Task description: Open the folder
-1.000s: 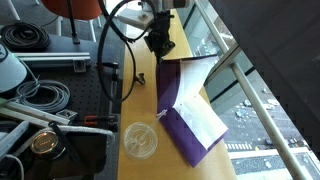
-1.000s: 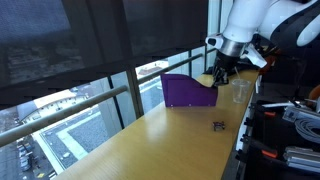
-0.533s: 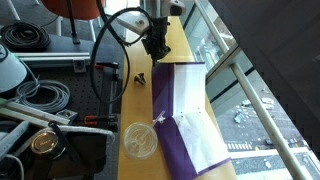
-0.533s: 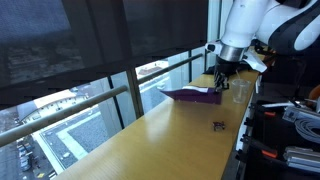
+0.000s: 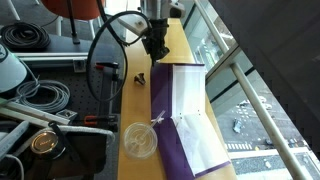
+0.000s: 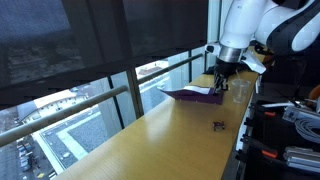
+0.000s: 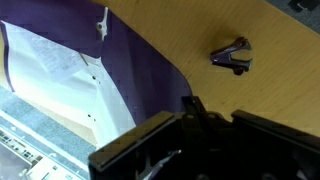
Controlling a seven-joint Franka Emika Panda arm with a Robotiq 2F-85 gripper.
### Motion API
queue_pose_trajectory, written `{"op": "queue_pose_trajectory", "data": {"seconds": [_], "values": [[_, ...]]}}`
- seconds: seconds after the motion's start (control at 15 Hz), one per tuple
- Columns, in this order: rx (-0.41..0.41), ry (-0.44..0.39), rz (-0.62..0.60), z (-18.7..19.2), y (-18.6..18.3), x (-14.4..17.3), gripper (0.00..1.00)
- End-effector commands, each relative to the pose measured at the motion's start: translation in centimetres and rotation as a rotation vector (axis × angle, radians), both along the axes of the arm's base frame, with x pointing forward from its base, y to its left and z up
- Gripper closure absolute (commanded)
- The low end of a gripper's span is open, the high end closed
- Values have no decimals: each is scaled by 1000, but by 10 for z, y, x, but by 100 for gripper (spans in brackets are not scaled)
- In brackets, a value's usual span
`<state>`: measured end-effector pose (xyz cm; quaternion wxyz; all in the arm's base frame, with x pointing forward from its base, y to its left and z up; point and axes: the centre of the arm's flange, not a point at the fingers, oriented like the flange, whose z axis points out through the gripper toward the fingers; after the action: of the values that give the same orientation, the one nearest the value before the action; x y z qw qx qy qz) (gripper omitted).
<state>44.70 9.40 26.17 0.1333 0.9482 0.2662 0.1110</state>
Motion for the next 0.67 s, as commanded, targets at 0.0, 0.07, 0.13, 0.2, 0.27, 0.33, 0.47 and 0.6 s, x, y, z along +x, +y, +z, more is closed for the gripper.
{"op": "queue_pose_trajectory", "data": {"seconds": [0.0,0.07,0.13,0.2,0.27,0.33,0.47,0.6], "values": [[11,-1,3,7,3,9,100],[13,-4,3,8,3,9,100],[15,-6,4,10,5,10,100],[16,-8,4,10,5,10,100],[18,-6,0,10,6,11,100],[20,0,-5,10,5,11,74],[28,12,-14,10,3,10,66],[53,26,-29,16,-2,10,51]]}}
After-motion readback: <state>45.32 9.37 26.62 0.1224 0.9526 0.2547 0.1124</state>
